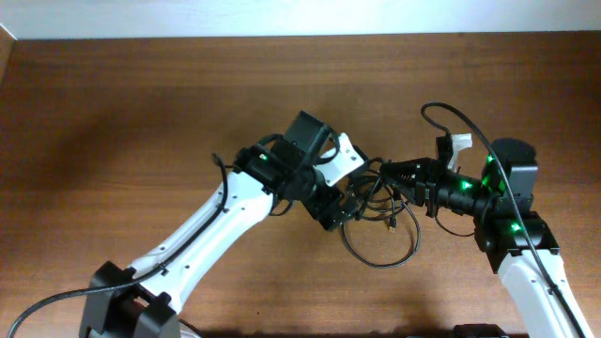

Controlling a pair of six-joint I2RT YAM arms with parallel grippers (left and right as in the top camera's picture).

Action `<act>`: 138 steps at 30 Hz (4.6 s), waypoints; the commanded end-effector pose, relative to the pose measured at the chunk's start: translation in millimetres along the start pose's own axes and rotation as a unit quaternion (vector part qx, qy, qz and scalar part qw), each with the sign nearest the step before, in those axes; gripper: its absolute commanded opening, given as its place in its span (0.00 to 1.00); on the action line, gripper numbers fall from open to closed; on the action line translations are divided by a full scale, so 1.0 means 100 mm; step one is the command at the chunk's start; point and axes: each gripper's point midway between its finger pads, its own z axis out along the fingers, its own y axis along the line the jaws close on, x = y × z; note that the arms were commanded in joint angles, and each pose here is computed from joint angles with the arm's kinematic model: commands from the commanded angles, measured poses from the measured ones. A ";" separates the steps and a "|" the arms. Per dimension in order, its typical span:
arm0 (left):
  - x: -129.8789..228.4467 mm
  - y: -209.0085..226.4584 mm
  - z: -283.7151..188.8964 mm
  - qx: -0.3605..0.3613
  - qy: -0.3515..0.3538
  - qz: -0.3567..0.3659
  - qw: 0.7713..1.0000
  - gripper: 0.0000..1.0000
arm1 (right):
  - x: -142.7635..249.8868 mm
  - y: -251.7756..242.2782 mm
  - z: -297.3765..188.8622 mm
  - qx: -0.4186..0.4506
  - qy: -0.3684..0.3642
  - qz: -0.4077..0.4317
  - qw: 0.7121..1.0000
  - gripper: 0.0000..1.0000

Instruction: Untangle cables

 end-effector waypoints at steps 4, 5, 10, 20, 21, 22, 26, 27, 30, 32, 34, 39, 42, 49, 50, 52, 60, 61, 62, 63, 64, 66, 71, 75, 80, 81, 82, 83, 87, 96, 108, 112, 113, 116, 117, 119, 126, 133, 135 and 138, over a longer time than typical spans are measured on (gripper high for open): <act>-0.10 0.24 -0.08 -0.002 -0.035 0.086 0.996 0.99 | 0.11 0.29 -0.04 -0.051 0.038 -0.026 0.998 0.04; -0.12 0.24 -0.08 -0.004 -0.037 0.102 0.994 0.99 | 0.12 0.29 -0.04 -0.052 0.040 -0.024 0.998 0.04; -0.06 0.16 0.10 0.044 -0.030 0.128 0.990 0.99 | 0.11 0.29 -0.04 -0.051 0.039 -0.024 0.998 0.04; -0.02 0.06 0.21 0.055 -0.015 0.135 0.989 0.99 | 0.10 0.29 -0.04 -0.050 0.036 -0.024 0.998 0.04; 0.00 0.11 0.22 0.041 -0.006 0.134 0.990 0.99 | 0.10 0.29 -0.04 -0.051 0.036 -0.024 0.998 0.04; 0.01 0.14 0.22 0.033 -0.002 0.136 0.990 0.99 | 0.10 0.29 -0.04 -0.051 0.036 -0.024 0.998 0.04; -0.04 0.16 0.22 0.028 -0.015 0.199 0.979 0.99 | 0.14 0.30 -0.04 -0.053 0.046 -0.024 0.997 0.04; -0.12 0.18 0.22 0.021 -0.028 0.206 0.978 0.99 | 0.15 0.30 -0.04 -0.055 0.050 -0.025 0.997 0.04; -0.22 0.21 0.23 0.011 -0.047 0.216 0.975 0.99 | 0.17 0.30 -0.04 -0.056 0.054 -0.025 0.997 0.04; -0.22 0.21 0.31 0.016 -0.045 0.218 0.975 1.00 | 0.17 0.30 -0.04 -0.056 0.054 -0.025 0.997 0.04; -0.22 0.09 0.44 0.040 -0.044 0.225 0.973 0.69 | 0.16 0.30 -0.04 -0.056 0.054 -0.025 0.997 0.04; -0.21 0.01 0.46 0.056 -0.045 0.227 0.971 0.00 | 0.14 0.30 -0.04 -0.054 0.047 -0.024 0.997 0.04; -0.07 0.04 0.43 0.066 -0.020 0.177 0.982 0.00 | 0.07 0.28 -0.03 -0.048 0.026 -0.023 0.998 0.04; -0.22 -0.06 -0.45 -0.002 -0.076 0.197 0.977 0.00 | -0.11 0.14 -0.03 -0.016 -0.029 -0.031 0.999 0.15; -0.22 0.00 -0.53 -0.032 -0.073 0.200 0.977 0.00 | -0.08 0.05 -0.02 -0.001 -0.024 -0.035 0.999 0.26; -0.24 -0.03 -0.61 -0.037 -0.082 0.205 0.975 0.00 | -0.01 -0.11 -0.02 0.025 -0.011 -0.042 0.999 0.71; -0.46 -0.31 -0.67 0.041 -0.147 0.175 0.973 0.00 | 0.14 -0.14 -0.02 0.017 0.031 -0.170 0.985 0.77; -0.49 -0.31 -0.69 0.043 -0.154 0.164 0.973 0.00 | 0.15 -0.16 -0.02 0.020 0.033 -0.173 0.984 0.77; -0.52 -0.31 -0.69 0.042 -0.158 0.158 0.974 0.00 | 0.15 -0.16 -0.03 0.020 0.033 -0.177 0.983 0.77; -0.55 -0.32 -0.70 0.045 -0.165 0.152 0.973 0.00 | 0.15 -0.16 -0.03 0.020 0.033 -0.182 0.983 0.77; -0.56 -0.38 -0.71 0.061 -0.170 0.155 0.971 0.00 | 0.15 -0.16 -0.03 0.020 0.033 -0.182 0.983 0.63; -0.56 -0.40 -0.72 0.067 -0.172 0.155 0.970 0.00 | 0.15 -0.16 -0.03 0.019 0.033 -0.182 0.983 0.38; -0.56 -0.35 -0.71 0.053 -0.167 0.153 0.972 0.00 | 0.16 -0.16 -0.03 0.019 0.034 -0.182 0.983 0.15; -0.51 -0.37 -0.69 0.058 -0.158 0.148 0.975 0.33 | 0.15 -0.16 -0.03 0.020 0.033 -0.180 0.983 0.06; -0.39 -0.39 -0.66 0.068 -0.134 0.134 0.980 0.99 | 0.14 -0.17 -0.02 0.022 0.030 -0.167 0.985 0.04; -0.38 -0.39 -0.66 0.068 -0.132 0.133 0.980 0.99 | 0.16 -0.16 -0.03 0.019 0.033 -0.167 0.985 0.04; -0.37 -0.36 -0.65 0.060 -0.128 0.131 0.981 0.99 | 0.20 -0.14 -0.03 0.011 0.044 -0.167 0.985 0.04; -0.35 -0.29 -0.64 0.040 -0.120 0.128 0.984 0.99 | 0.22 -0.11 -0.03 0.004 0.051 -0.168 0.984 0.04; -0.27 -0.24 -0.62 0.026 -0.102 0.120 0.987 0.99 | 0.44 0.14 -0.08 -0.078 0.106 -0.284 0.950 0.04; -0.07 0.59 -0.73 -0.206 -0.034 0.020 0.978 0.99 | 0.72 0.41 -0.22 -0.169 0.168 -0.370 0.898 0.04; 0.06 0.40 -0.65 -0.154 -0.016 -0.011 0.988 0.99 | -0.09 0.14 -0.02 -0.014 -0.025 -0.183 0.983 0.06; 0.01 0.14 -0.59 -0.076 -0.032 -0.008 0.997 0.99 | -0.80 -0.64 -0.36 0.177 -0.259 -0.013 0.949 0.70; 0.02 0.12 -0.58 -0.068 -0.032 -0.008 0.997 0.99 | -0.80 -0.82 -0.43 0.214 -0.271 0.007 0.939 0.88; 0.15 0.11 -0.49 -0.061 -0.013 -0.016 0.998 0.99 | -0.64 -1.45 -0.62 0.338 -0.267 0.081 0.899 0.98; 0.19 0.11 -0.46 -0.059 -0.007 -0.018 0.998 0.99 | -0.62 -1.49 -0.63 0.346 -0.262 0.088 0.897 0.98; 0.34 0.09 -0.37 -0.050 0.013 -0.026 0.998 0.99 | -0.52 -1.60 -0.66 0.367 -0.249 0.105 0.890 0.99; 0.51 0.02 -0.21 -0.023 0.025 -0.034 0.999 0.99 | -0.19 -1.78 -0.72 0.436 -0.121 -0.010 0.892 0.98; 0.51 0.79 -0.43 -0.192 -0.028 -0.283 0.939 0.99 | 0.07 -1.52 -0.40 0.333 0.039 -0.210 0.918 0.99; 0.54 0.99 -0.53 -0.206 -0.044 -0.309 0.928 0.99 | 0.07 -1.49 -0.35 0.327 0.051 -0.254 0.909 0.99; 0.63 1.22 -0.65 -0.226 -0.054 -0.337 0.913 0.99 | -0.04 -1.39 -0.15 0.335 0.044 -0.359 0.870 0.99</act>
